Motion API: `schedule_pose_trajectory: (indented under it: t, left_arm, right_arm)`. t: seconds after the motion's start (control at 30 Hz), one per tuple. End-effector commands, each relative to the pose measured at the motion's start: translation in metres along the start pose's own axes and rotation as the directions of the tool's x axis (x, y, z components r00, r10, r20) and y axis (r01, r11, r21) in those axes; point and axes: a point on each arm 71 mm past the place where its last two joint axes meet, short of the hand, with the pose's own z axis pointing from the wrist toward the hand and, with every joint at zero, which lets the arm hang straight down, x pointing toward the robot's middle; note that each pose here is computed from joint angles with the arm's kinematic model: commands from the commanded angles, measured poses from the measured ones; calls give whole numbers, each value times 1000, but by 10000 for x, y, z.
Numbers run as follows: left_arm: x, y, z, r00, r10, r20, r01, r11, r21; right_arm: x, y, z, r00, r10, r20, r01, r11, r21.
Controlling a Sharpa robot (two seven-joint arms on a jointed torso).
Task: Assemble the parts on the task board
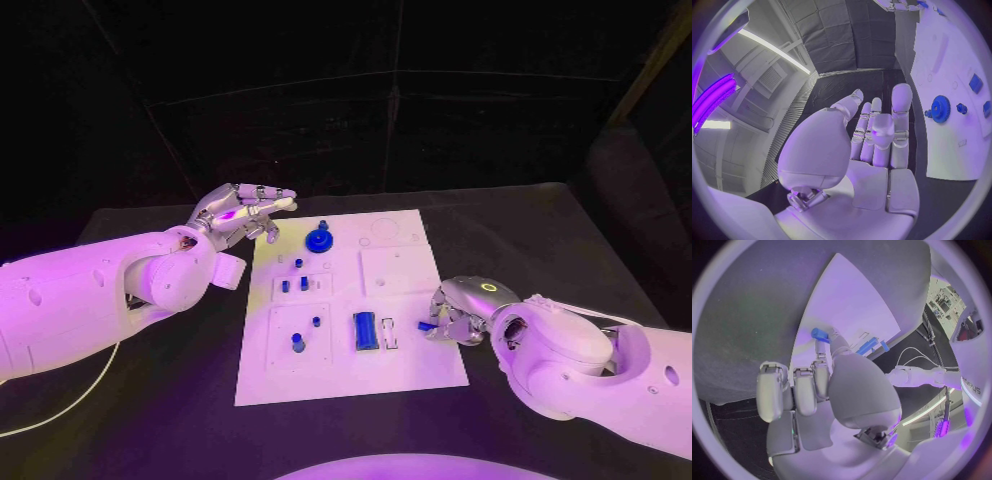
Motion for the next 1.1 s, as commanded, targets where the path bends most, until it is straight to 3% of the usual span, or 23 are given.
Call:
schedule_pose_trajectory:
  t: [0.03,0.17,0.53,1.1]
  left_arm:
    - [14,-10,3,1000,-7,-12,7,1000,5]
    - [19,-9,5,1000,-8,-13,8,1000,5]
    - [20,-9,2,1000,-8,-14,8,1000,4]
    - [30,-7,6,1000,-10,-18,10,1000,1]
  right_arm:
    - [36,-18,-28,997,80,14,-80,996,24]
    - [8,31,-55,989,142,43,-142,990,2]
    - [9,109,-52,973,226,45,-226,974,-9]
    - [66,285,35,958,288,7,-288,957,-16]
